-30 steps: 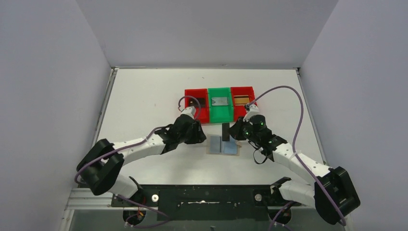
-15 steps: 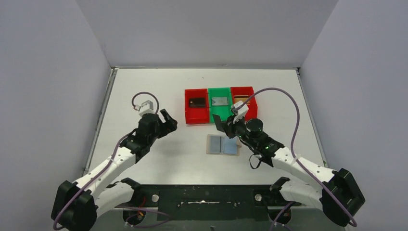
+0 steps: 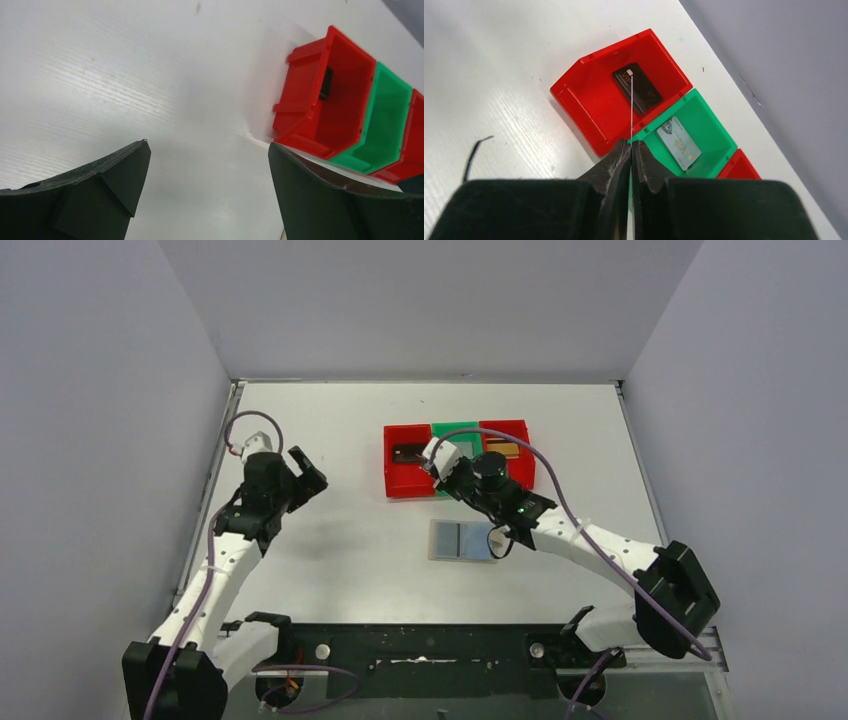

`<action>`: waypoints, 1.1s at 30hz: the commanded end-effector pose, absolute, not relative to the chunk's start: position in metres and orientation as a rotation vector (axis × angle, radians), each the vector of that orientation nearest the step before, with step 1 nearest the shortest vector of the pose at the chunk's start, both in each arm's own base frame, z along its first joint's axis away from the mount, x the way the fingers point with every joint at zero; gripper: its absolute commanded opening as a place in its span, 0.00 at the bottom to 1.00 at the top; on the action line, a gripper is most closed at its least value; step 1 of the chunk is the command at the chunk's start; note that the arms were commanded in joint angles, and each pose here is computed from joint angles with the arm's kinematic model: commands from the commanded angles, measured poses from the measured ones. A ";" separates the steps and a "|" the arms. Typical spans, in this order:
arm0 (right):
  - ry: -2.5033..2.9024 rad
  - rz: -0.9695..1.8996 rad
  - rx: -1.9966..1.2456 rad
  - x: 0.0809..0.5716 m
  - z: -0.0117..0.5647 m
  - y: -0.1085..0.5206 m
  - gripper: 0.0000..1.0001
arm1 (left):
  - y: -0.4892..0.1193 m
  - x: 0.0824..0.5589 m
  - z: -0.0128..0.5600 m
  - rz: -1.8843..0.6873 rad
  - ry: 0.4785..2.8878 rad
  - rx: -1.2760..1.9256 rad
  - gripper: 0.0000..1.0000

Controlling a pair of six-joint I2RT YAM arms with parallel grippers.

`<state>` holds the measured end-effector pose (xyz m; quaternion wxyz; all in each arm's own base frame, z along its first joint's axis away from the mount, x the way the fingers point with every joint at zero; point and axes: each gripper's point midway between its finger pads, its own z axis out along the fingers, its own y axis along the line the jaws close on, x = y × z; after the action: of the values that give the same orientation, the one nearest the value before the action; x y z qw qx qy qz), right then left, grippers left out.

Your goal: Take the credit cards out of the card holder

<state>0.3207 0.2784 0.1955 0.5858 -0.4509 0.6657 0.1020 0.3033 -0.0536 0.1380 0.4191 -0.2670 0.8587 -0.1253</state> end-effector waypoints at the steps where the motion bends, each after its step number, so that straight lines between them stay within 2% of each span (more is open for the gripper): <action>1: 1.440 0.177 -1.176 0.337 0.215 0.300 0.00 | -0.036 0.312 0.190 -0.241 2.044 -0.590 0.91; 7: 1.415 0.156 -1.261 0.358 0.214 0.321 0.00 | -0.010 0.296 0.186 -0.074 2.017 -0.572 0.94; 14: 1.408 0.112 -1.271 0.377 0.210 0.330 0.00 | -0.016 0.294 0.191 -0.156 1.926 -0.559 0.94; 33: 1.445 0.087 -1.323 0.415 0.188 0.349 0.00 | 0.001 0.288 0.198 -0.096 1.884 -0.603 0.95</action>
<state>0.3984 0.3459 0.1603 0.5281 -0.5750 0.6230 0.0487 0.2804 -0.0076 0.1757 0.5136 -0.2462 0.8208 -0.0428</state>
